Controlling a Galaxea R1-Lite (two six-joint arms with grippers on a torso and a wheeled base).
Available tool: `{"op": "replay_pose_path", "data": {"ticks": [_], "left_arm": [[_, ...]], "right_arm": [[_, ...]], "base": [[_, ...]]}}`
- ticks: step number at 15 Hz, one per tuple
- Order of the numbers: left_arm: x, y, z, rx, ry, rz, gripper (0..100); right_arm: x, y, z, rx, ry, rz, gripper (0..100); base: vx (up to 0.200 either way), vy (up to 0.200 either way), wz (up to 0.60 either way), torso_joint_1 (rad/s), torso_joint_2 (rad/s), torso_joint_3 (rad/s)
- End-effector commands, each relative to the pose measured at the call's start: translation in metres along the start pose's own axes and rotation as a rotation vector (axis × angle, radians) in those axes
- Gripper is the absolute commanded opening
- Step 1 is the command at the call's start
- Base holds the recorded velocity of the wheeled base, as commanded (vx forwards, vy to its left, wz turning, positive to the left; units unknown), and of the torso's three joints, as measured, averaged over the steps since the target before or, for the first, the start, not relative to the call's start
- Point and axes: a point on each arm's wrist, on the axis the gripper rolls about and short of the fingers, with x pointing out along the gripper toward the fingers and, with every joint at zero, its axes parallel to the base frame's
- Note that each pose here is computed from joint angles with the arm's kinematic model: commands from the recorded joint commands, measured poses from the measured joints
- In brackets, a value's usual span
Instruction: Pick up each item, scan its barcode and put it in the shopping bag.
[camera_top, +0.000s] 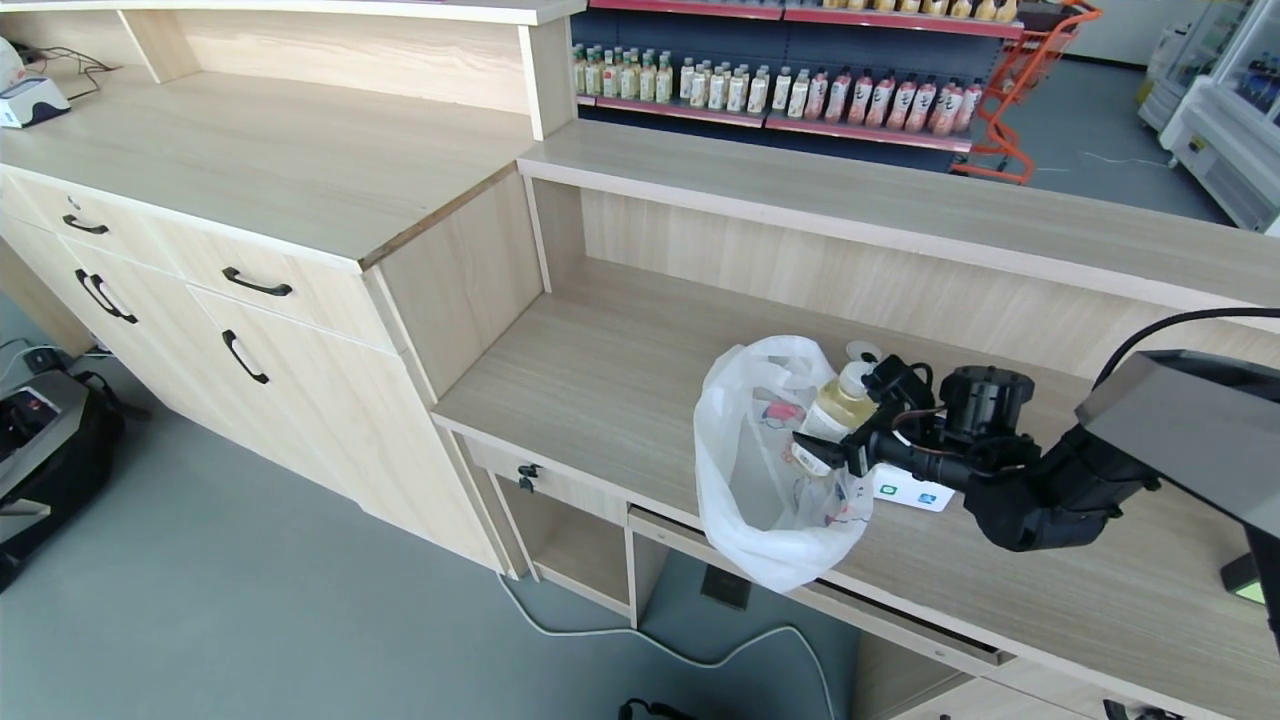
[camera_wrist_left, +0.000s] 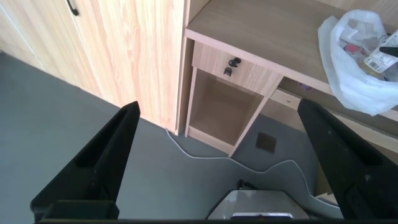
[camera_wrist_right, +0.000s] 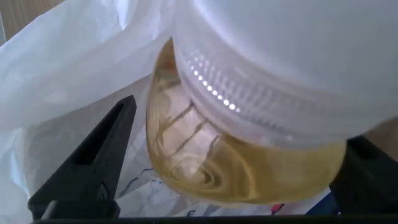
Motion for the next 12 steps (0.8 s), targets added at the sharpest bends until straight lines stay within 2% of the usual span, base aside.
{"op": "replay_pose_path", "data": {"ticks": [1, 3, 4, 5, 7, 9, 10, 11, 12], "left_arm": [[0.0, 0.0, 0.0, 0.0, 0.001, 0.0, 100], [0.0, 0.0, 0.0, 0.0, 0.001, 0.0, 100], [0.0, 0.0, 0.0, 0.0, 0.001, 0.0, 100], [0.0, 0.0, 0.0, 0.0, 0.001, 0.0, 100], [0.0, 0.0, 0.0, 0.0, 0.001, 0.0, 100], [0.0, 0.0, 0.0, 0.0, 0.001, 0.0, 100], [0.0, 0.0, 0.0, 0.0, 0.001, 0.0, 100], [0.0, 0.0, 0.0, 0.0, 0.001, 0.0, 100], [0.0, 0.0, 0.0, 0.0, 0.001, 0.0, 100]], "right_arm": [[-0.032, -0.011, 0.049, -0.005, -0.018, -0.028, 100], [-0.081, -0.018, 0.079, 0.023, 0.029, -0.068, 100], [-0.098, -0.019, 0.086, 0.03, 0.04, -0.087, 100], [-0.137, -0.02, 0.091, 0.045, 0.068, -0.145, 100], [-0.174, -0.02, 0.098, 0.05, 0.077, -0.222, 100], [-0.217, -0.021, 0.106, 0.056, 0.103, -0.337, 100], [-0.23, -0.024, 0.108, 0.057, 0.12, -0.412, 100], [-0.239, -0.029, 0.104, 0.076, 0.176, -0.512, 100], [-0.249, -0.034, 0.096, 0.104, 0.273, -0.658, 100]], "base": [[0.0, 0.0, 0.0, 0.0, 0.0, 0.0], [0.0, 0.0, 0.0, 0.0, 0.0, 0.0], [0.0, 0.0, 0.0, 0.0, 0.0, 0.0], [0.0, 0.0, 0.0, 0.0, 0.0, 0.0], [0.0, 0.0, 0.0, 0.0, 0.0, 0.0], [0.0, 0.0, 0.0, 0.0, 0.0, 0.0], [0.0, 0.0, -0.6, 0.002, 0.0, 0.002], [0.0, 0.0, -0.6, 0.002, 0.0, 0.002], [0.0, 0.0, -0.6, -0.002, 0.0, 0.002]]}}
